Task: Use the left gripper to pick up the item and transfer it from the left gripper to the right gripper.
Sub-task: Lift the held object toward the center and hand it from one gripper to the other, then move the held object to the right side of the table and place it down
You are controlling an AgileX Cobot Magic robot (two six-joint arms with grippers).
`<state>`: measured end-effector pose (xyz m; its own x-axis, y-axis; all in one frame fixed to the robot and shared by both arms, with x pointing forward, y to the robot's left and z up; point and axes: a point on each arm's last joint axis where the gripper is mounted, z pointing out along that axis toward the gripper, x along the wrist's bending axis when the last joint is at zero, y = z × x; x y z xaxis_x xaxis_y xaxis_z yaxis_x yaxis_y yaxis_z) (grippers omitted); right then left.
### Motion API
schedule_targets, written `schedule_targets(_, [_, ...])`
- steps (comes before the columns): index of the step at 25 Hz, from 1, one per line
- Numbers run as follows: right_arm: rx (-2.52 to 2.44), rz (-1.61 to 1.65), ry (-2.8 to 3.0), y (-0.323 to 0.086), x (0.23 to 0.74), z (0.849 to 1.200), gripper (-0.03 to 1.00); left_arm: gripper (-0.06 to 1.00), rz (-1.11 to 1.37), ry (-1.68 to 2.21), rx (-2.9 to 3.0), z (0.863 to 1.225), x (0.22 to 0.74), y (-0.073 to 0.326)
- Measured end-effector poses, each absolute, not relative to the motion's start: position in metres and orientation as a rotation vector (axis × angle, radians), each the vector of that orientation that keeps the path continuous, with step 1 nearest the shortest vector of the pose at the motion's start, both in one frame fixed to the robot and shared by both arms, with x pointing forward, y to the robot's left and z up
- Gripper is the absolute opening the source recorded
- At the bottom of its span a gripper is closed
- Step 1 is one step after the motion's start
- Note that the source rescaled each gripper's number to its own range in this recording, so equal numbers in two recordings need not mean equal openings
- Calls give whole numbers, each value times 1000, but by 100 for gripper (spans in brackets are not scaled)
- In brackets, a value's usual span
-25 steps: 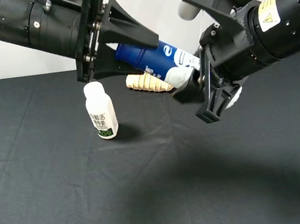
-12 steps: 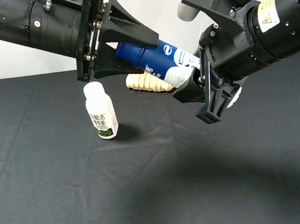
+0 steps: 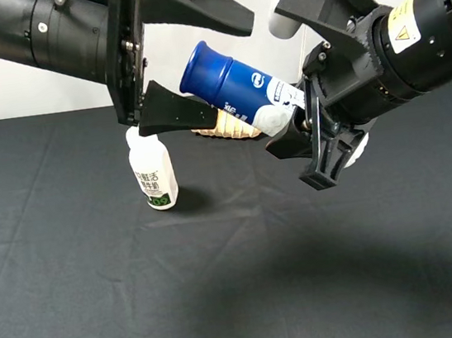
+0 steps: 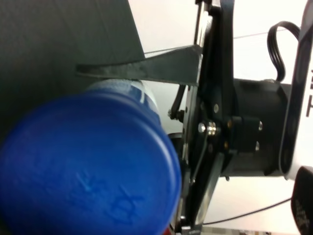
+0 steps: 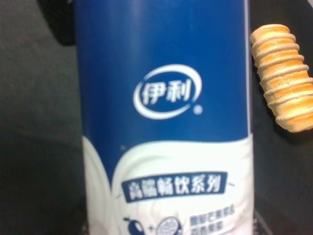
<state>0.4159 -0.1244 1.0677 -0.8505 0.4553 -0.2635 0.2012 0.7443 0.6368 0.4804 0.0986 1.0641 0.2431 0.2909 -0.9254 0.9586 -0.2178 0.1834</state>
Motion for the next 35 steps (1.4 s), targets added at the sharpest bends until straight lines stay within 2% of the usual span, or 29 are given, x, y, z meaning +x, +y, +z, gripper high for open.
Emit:
schedule_targets(8, [504, 855, 2544, -125, 416, 1067, 7, 99, -910, 1121, 1730, 1085, 468, 110])
schedule_targets(18, [505, 847, 2551, -125, 415, 1067, 7, 99, -604, 1187, 1810, 1131, 435, 165])
schedule_targets(22, [506, 847, 2551, -125, 415, 1067, 7, 99, -389, 1236, 1882, 1147, 406, 188])
schedule_targets(28, [510, 848, 2551, -125, 415, 1067, 7, 99, 59, 1373, 1936, 1166, 356, 230])
schedule_targets(35, [511, 848, 2551, -125, 415, 1067, 7, 100, 512, 1447, 1931, 1177, 296, 277])
